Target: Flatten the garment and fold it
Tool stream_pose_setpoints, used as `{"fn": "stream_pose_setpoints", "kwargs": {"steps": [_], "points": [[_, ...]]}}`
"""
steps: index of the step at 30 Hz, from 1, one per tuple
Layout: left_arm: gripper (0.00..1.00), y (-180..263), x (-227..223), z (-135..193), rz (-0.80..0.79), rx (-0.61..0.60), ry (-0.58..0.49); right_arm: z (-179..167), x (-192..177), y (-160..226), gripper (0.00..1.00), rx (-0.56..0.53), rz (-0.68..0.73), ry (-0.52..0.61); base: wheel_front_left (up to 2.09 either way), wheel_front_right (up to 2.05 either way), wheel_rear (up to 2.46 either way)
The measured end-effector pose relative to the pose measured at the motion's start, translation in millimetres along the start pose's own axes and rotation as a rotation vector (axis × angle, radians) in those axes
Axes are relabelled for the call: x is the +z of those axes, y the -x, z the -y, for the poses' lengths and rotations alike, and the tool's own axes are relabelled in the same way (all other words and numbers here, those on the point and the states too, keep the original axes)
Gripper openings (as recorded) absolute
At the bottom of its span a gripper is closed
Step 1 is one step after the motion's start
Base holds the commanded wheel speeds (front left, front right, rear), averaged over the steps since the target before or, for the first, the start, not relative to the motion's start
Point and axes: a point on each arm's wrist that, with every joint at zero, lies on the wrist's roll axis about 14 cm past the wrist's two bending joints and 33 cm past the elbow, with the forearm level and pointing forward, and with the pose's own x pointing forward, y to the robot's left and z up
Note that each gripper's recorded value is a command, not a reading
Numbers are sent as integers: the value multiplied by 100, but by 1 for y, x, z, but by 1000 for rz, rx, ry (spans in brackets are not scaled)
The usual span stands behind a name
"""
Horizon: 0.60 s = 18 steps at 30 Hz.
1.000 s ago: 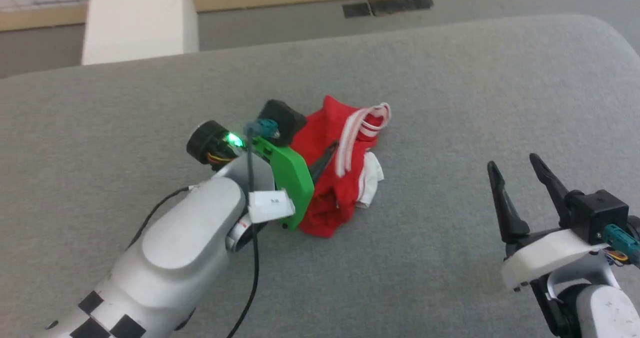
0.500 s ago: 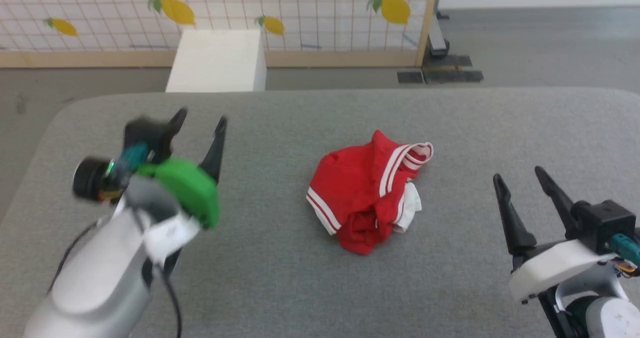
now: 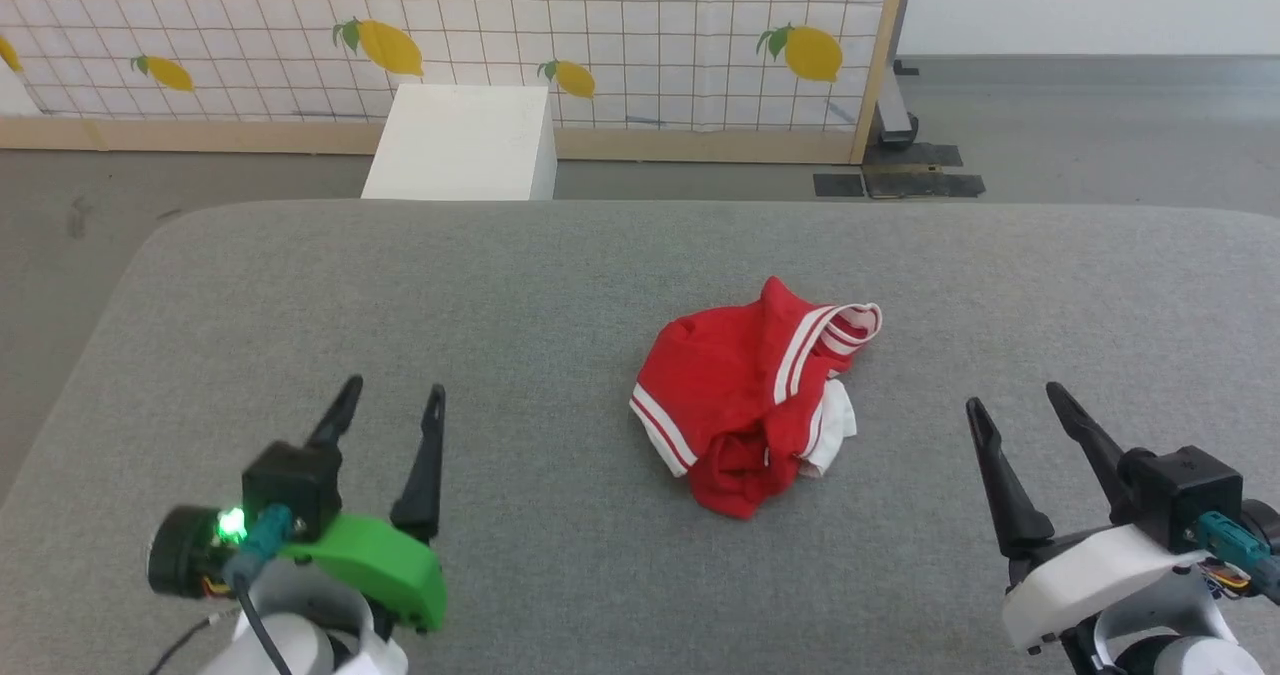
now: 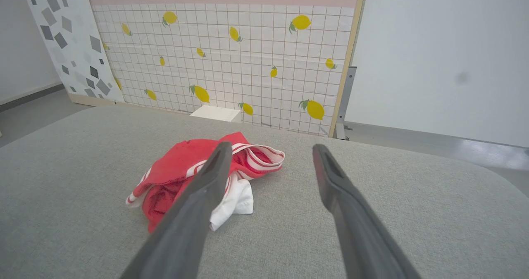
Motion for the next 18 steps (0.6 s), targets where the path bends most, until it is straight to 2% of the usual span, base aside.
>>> {"fn": "stream_pose_setpoints", "kwargs": {"steps": [10,15,18], "points": [[100,7,-17,13,-59,-19,25,1,-8,0,100,-7,-20,-6,0,0,0],[100,2,-26,30,-129,-90,61,6,-12,-3,100,-20,-34,-6,0,0,0],[100,-5,-34,50,-216,-174,95,8,-17,-5,100,-23,-49,-4,0,0,0]]}}
